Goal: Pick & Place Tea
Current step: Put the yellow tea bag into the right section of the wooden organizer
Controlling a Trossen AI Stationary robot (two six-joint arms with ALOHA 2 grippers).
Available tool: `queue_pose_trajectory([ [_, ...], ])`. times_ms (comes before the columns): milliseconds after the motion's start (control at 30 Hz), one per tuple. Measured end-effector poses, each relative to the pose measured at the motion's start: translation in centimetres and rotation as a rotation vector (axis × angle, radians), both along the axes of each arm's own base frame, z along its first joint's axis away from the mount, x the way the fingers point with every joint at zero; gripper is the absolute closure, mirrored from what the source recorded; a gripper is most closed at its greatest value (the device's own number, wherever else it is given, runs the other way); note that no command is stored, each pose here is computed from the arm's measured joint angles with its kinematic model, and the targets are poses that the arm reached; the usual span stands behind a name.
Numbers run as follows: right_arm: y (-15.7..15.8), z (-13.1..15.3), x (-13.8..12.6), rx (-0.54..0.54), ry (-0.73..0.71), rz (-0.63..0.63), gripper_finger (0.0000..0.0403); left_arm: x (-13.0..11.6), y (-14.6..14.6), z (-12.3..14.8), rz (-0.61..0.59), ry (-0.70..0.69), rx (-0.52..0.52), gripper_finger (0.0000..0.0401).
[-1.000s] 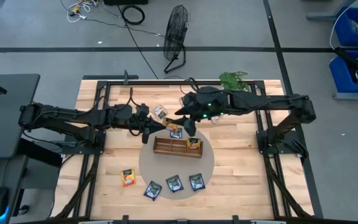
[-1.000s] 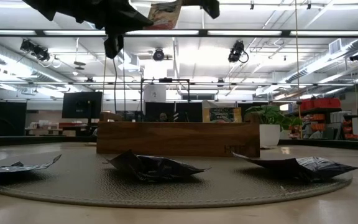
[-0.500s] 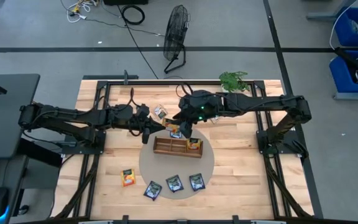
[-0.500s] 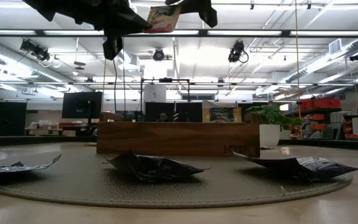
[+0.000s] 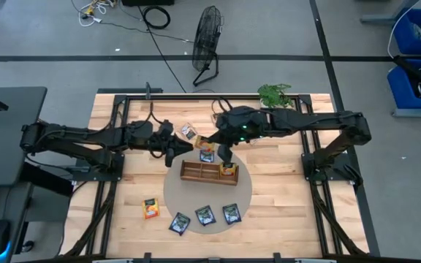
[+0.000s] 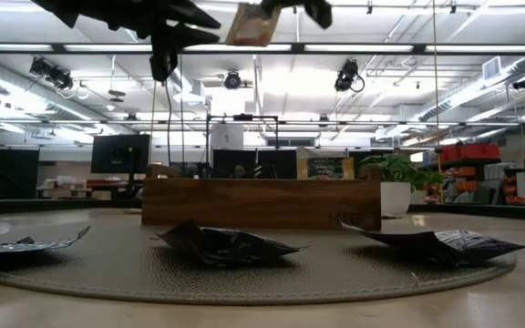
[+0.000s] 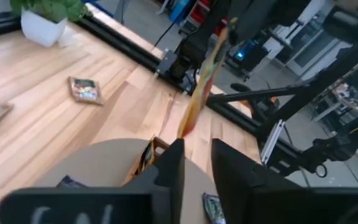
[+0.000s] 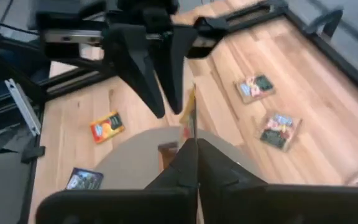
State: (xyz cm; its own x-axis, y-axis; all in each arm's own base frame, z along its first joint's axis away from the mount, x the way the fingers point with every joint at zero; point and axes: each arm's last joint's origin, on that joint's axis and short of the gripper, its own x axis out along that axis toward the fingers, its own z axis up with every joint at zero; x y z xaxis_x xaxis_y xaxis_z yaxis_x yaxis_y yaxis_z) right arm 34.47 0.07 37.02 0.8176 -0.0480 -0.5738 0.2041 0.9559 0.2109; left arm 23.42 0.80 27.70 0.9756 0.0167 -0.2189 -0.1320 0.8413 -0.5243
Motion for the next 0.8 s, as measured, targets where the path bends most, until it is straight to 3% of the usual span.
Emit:
queue_pose_trajectory([
  [167,1.1,0.5,-1.7,-0.085,0.067,0.053,0.0401,-0.9,0.2,1.0,0.011,-0.041,0.001,0.0284],
  [333,2.3,-0.2,-2.7,-0.112,0.168,0.105,0.0402,-1.9,0.2,1.9,0.011,-0.085,0.002,0.0278],
  [533,4.0,-2.7,-3.2,-0.134,0.191,0.175,0.0402,-2.7,0.1,2.6,0.013,-0.112,-0.012,0.0284],
  [800,4.6,-7.0,-4.8,-0.152,0.188,0.16,0.0403,-3.0,0.1,2.7,0.019,-0.119,-0.053,0.0284],
])
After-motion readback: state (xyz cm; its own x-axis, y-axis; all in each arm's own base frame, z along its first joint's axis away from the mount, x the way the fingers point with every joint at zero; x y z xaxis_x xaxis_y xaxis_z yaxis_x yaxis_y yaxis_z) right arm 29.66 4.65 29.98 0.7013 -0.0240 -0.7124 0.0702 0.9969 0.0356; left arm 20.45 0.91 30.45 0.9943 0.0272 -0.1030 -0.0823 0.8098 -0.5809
